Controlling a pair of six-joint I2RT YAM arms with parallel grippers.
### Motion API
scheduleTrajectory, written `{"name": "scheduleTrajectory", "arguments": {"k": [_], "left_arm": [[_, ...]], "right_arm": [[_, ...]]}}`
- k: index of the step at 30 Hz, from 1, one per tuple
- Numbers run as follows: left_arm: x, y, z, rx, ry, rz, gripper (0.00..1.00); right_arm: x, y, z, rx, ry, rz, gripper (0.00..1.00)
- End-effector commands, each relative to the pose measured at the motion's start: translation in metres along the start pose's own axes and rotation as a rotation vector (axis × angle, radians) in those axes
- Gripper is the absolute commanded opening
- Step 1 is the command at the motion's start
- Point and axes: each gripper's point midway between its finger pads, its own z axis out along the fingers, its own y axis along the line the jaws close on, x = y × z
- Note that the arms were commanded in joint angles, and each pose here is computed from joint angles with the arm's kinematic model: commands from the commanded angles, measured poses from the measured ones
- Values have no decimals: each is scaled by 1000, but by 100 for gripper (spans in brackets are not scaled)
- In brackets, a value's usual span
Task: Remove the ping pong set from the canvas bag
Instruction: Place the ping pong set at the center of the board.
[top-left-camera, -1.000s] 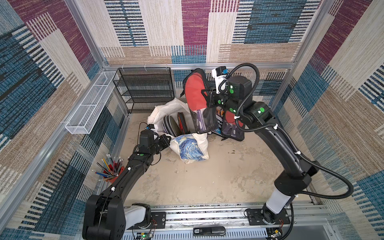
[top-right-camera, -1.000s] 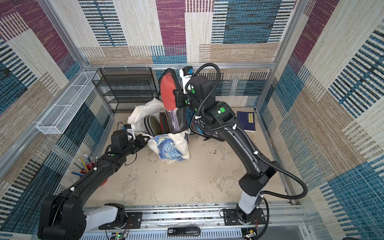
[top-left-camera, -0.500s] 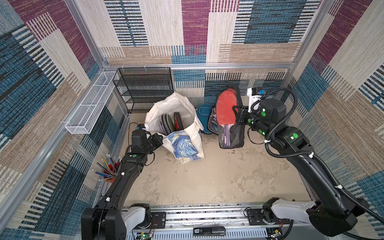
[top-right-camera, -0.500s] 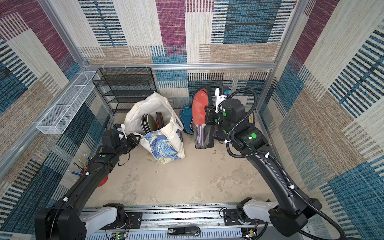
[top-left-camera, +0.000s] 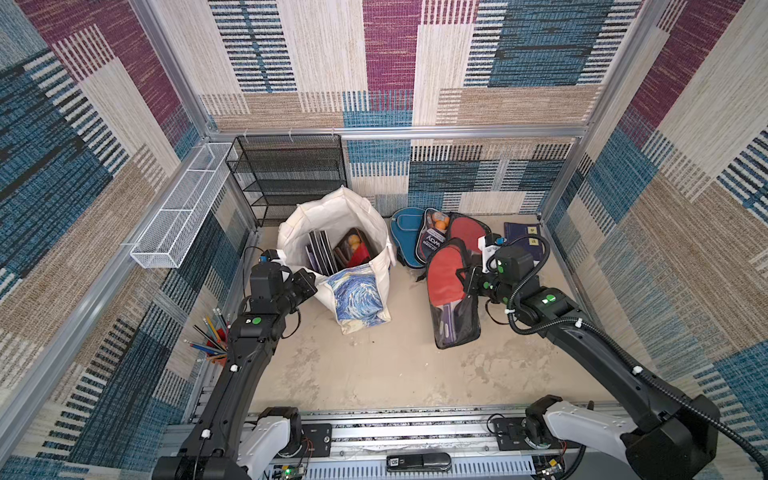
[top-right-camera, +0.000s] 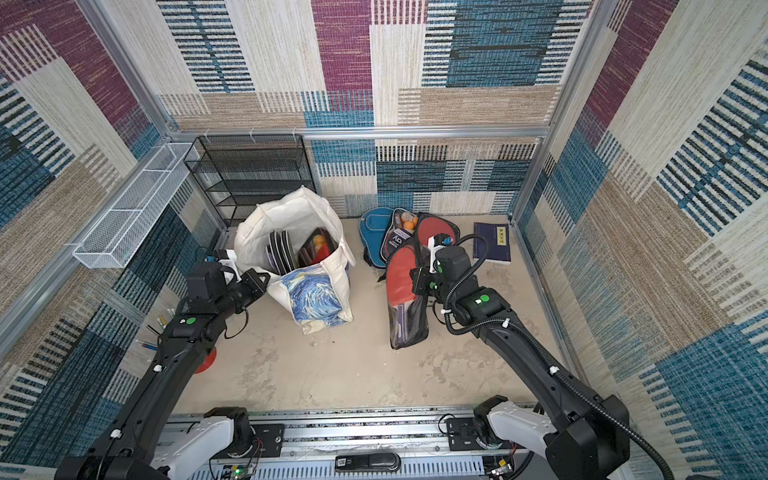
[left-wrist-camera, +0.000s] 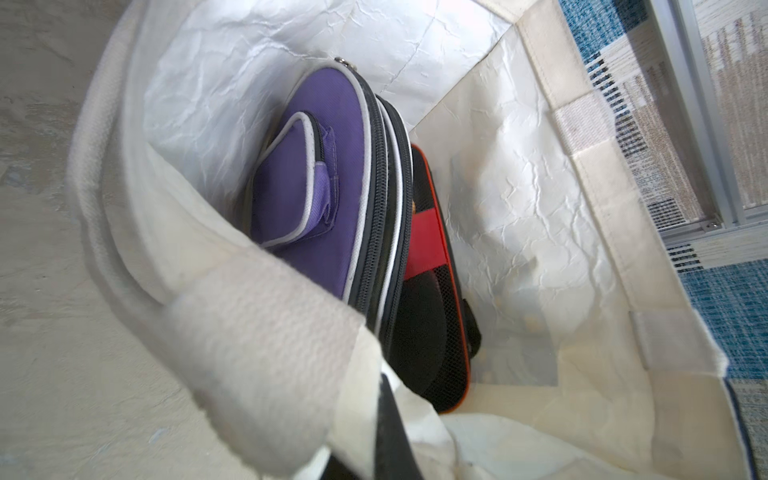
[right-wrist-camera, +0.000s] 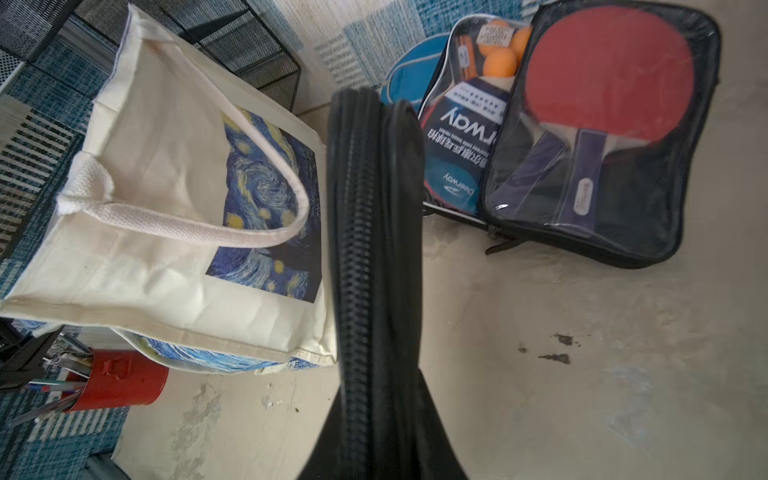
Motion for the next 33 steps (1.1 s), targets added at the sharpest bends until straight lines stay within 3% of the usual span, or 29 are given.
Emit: {"name": "scheduleTrajectory", "arguments": {"k": [1,14,33], "left_arm": [[-12,0,-5,-16,-43,62,0],[-16,9,-7,-34,-49,56,0],[-17,15,-3,-19,-42,21,0]], "right_arm": [[-18,25,3,-154,-101,42,0],[42,-4,49,-209,-33,175,0],[93,-48,107,-101,27,278,0]]}}
